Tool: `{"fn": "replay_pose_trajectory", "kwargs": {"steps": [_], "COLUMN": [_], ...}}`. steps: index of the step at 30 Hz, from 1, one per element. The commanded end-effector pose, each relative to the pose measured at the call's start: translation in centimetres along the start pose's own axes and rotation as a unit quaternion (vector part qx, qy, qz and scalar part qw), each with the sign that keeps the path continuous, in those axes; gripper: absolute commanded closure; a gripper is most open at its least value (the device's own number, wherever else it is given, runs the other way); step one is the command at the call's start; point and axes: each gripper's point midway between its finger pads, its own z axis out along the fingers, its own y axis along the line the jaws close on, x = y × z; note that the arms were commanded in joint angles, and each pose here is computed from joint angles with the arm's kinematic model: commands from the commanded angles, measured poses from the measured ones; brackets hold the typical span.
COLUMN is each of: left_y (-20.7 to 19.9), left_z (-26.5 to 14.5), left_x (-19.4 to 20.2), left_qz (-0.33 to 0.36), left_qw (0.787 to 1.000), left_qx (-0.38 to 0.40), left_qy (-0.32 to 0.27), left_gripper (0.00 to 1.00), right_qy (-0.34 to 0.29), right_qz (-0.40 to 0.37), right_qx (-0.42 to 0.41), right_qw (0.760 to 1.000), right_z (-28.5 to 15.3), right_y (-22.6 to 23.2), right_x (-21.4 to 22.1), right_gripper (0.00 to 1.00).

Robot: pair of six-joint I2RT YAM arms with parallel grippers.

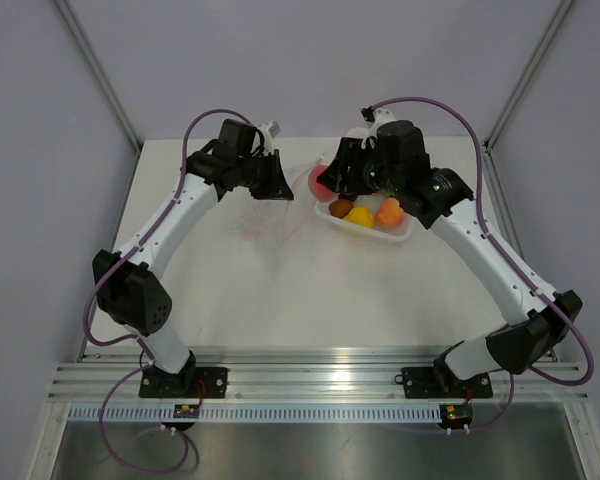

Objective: Place the food in the zip-top bag and seal the zipper
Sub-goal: Place the fake fruit in the zipper food storage bag.

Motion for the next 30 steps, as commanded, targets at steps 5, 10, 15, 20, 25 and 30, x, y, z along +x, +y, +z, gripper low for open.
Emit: {"fn": "replay_pose_trajectory", "kwargs": {"steps": [5, 10, 15, 20, 25, 30], "left_y": [-1.4, -2.3, -3.3, -4.7, -5.4, -4.6], "left_z": [-0.9, -1.4, -2.2, -3.1, -3.5, -3.0], "left_x": [-1.5, -1.7, -2.3, -2.9, -3.2, -3.0], "left_qz": [0.010, 0.011, 0.012, 0.014, 0.013, 0.017], "left_qw": [0.999, 0.999, 0.998, 0.997, 0.996, 0.997], "left_qx": [0.010, 0.024, 0.038, 0.061, 0.076, 0.059], "left_qy": [-0.030, -0.033, -0.042, -0.050, -0.054, -0.049], "left_gripper": [1.00, 1.00, 1.00, 1.00, 1.00, 1.00], "right_qy": [0.017, 0.039, 0.036, 0.041, 0.042, 0.034], "right_qz": [0.036, 0.045, 0.044, 0.048, 0.054, 0.054], "right_qx": [-0.048, -0.037, -0.001, 0.016, 0.019, 0.020], "right_qw": [0.998, 0.998, 0.998, 0.998, 0.997, 0.998], "right_z": [3.9, 7.0, 8.4, 9.4, 10.3, 9.3], "right_y": [2.2, 1.6, 0.4, -0.4, -0.2, 0.1], "right_x": [1.6, 3.2, 3.8, 4.7, 4.8, 4.2], "right_gripper": [0.58, 0.59, 0.59, 0.60, 0.55, 0.19]}}
